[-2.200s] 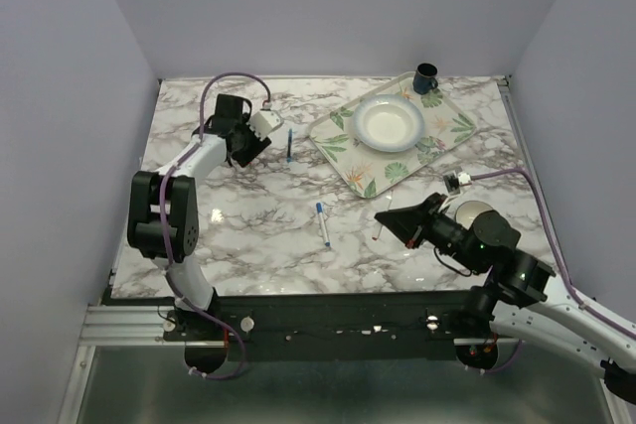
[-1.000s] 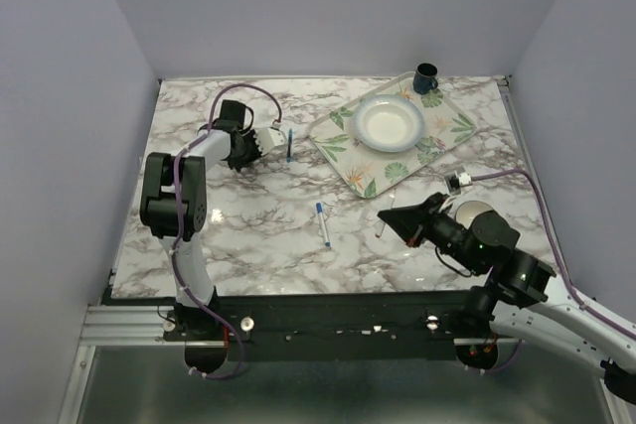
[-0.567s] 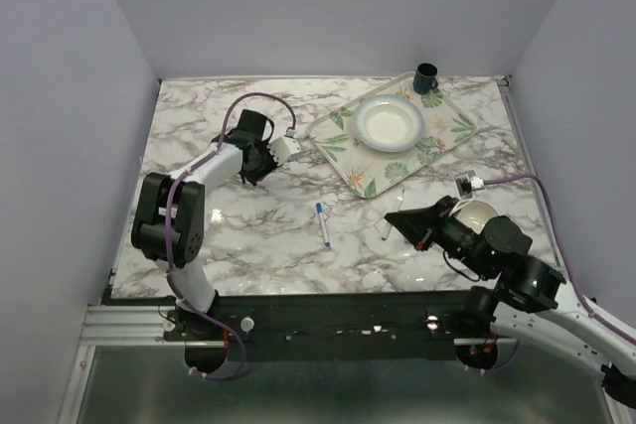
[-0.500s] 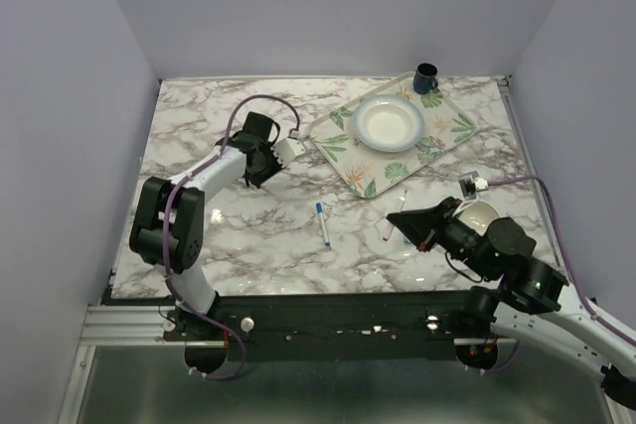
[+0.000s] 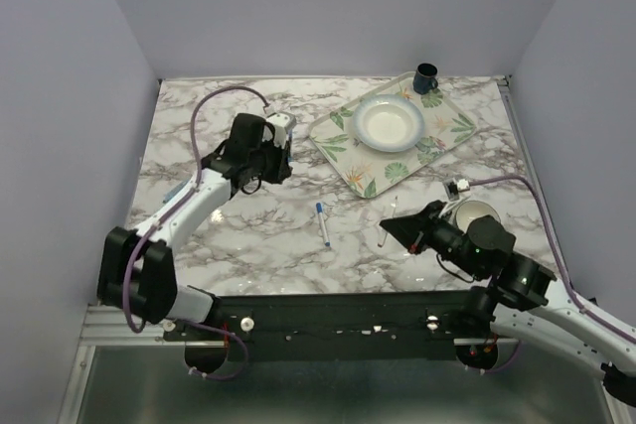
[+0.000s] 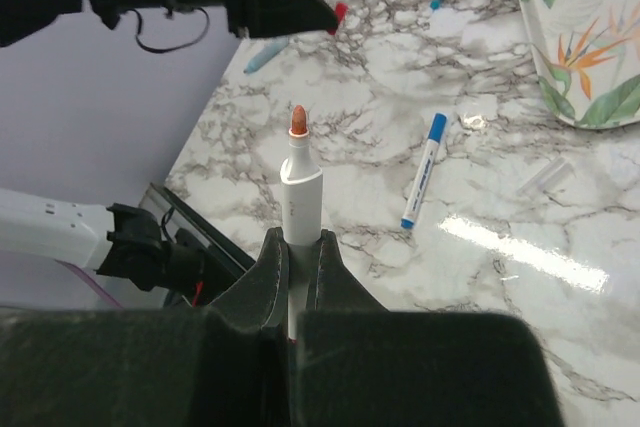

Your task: Insert the pens into the pen caps

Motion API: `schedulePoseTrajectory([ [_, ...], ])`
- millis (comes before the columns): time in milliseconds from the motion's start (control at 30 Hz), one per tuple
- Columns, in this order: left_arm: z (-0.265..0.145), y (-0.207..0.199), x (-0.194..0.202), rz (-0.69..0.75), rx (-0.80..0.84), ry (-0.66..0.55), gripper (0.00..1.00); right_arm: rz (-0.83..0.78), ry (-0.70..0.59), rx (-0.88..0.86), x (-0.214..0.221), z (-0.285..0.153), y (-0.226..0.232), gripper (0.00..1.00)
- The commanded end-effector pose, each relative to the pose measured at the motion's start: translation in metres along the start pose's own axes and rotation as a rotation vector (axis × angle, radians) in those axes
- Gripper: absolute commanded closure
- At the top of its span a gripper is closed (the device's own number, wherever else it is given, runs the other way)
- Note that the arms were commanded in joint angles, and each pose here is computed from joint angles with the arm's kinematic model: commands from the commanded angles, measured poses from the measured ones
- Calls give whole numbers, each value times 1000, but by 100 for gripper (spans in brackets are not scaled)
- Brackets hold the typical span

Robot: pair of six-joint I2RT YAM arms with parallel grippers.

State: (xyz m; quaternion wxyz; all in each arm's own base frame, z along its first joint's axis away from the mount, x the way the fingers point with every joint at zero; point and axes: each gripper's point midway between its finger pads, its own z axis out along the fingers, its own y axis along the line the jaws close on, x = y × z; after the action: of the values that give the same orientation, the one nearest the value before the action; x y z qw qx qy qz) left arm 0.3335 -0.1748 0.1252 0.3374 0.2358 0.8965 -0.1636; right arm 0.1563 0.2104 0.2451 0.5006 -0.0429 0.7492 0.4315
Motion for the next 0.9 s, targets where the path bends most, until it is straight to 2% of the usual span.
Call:
schedulePoseTrajectory([
  [0, -77, -91, -94, -318, 438, -430, 100, -10, 75, -67, 16, 12, 13, 99],
  [33, -81, -97, -85, -365, 483, -456, 100, -10, 93, -70, 20, 16, 14, 99],
  [100, -133, -114, -111, -382, 594, -661, 100, -1, 106, -117, 22, 20, 24, 99],
  [133, -136, -116, -102, -493, 636, -657, 100, -5, 124, -126, 27, 25, 26, 99],
  [167, -160, -121, -105, -513, 673, -719, 100, -4, 134, -177, 27, 26, 36, 99],
  [233, -169, -118, -99, -621, 692, -754, 100, -12, 143, -219, 29, 29, 44, 99],
  [300, -187, -119, -94, -649, 712, -805, 100, -21, 127, -294, 26, 33, 58, 99],
  [433, -196, -118, -71, -718, 752, -841, 100, -40, 143, -399, 25, 41, 81, 99],
  [667, -220, -121, -54, -700, 789, -919, 100, -47, 206, -517, 32, 59, 109, 99],
  [867, -202, -117, -36, -738, 730, -839, 100, -87, 273, -542, 44, 79, 124, 99],
])
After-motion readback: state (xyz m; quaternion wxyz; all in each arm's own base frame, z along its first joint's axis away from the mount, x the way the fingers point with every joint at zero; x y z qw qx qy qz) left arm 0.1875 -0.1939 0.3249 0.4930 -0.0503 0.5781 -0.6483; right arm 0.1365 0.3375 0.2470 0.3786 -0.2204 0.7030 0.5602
